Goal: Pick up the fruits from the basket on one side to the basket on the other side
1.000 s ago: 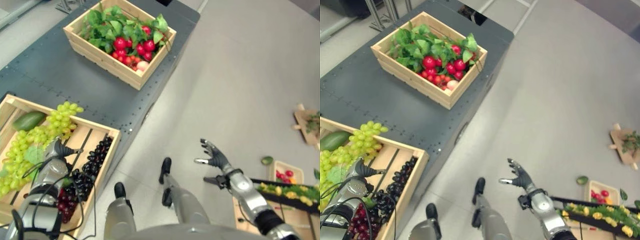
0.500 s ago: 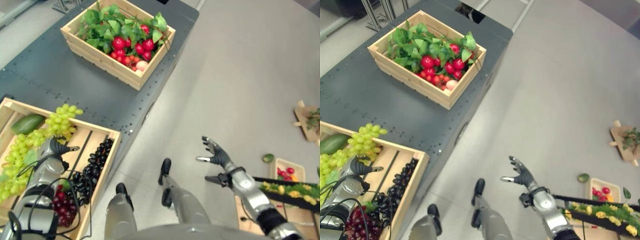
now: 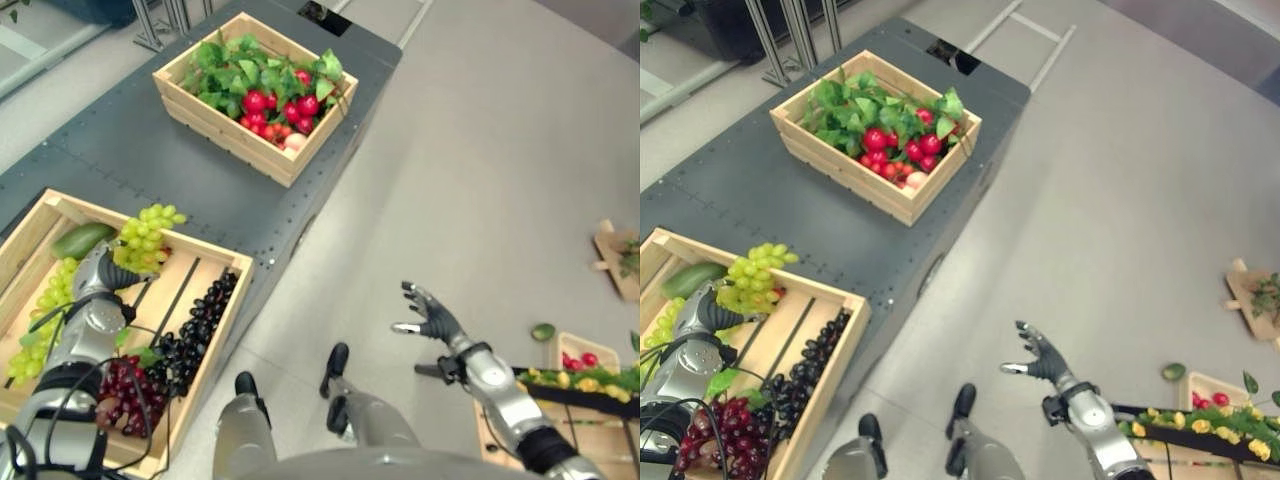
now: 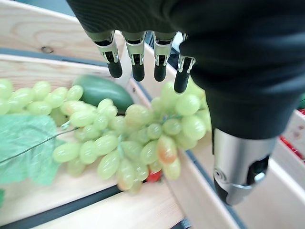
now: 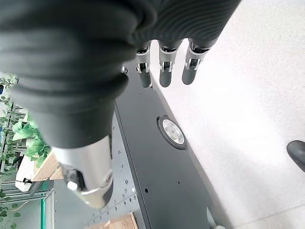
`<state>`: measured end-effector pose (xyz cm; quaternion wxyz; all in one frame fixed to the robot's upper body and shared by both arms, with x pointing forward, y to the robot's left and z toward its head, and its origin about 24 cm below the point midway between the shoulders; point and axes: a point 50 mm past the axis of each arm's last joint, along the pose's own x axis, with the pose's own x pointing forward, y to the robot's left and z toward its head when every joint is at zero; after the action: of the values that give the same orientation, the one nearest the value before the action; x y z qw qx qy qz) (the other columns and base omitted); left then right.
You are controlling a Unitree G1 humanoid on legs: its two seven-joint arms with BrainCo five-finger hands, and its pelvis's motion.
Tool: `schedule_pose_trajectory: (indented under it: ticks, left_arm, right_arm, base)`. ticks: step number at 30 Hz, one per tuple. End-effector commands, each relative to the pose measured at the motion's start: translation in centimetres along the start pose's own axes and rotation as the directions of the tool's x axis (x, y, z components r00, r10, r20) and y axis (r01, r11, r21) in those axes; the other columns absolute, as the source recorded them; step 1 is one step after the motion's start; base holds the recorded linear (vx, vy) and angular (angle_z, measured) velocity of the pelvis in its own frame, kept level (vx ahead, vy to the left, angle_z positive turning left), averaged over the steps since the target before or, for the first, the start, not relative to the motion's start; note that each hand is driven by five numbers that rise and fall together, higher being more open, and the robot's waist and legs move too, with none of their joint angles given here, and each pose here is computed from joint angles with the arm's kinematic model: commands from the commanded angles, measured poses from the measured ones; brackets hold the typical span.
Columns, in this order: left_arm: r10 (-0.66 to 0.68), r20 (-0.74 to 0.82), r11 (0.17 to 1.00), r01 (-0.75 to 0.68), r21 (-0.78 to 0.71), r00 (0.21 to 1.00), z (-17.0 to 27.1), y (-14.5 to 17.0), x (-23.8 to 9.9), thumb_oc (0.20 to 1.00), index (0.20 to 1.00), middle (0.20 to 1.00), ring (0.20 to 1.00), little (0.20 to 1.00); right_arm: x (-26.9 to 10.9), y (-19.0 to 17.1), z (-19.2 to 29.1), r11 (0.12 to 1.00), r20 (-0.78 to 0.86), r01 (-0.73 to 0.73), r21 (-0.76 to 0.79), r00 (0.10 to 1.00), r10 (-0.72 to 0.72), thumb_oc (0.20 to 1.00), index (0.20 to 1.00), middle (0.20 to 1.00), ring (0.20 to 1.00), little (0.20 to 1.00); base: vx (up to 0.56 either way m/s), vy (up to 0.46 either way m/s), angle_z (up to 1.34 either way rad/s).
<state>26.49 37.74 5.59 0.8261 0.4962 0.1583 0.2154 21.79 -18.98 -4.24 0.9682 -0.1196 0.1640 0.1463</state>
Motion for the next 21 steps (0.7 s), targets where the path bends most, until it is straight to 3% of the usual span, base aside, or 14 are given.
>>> schedule_pose_trajectory:
  ticks: [1, 21]
  left_arm:
    - [0.081, 0.039, 0.996, -0.082, 0.037, 0.996, 0.6, 2.0, 0.5, 1.000, 1.000, 1.000, 1.000, 1.000]
    - [0.108, 0.079, 0.994, -0.108, -0.010, 0.991, 3.4, 2.5, 2.2, 1.000, 1.000, 1.000, 1.000, 1.000]
  right_arm:
    - [0.3, -1.3, 1.7, 0.999, 0.074, 0.028, -0.034, 0.997, -0.025, 1.000, 1.000, 1.000, 1.000, 1.000]
    - [1.2, -2.8, 4.8, 0.995, 0.197, 0.104, -0.006, 0.975, -0.100, 1.000, 1.000, 1.000, 1.000, 1.000]
  base:
    - [0.00, -0.022, 0.05]
    - [0.01, -0.007, 0.02]
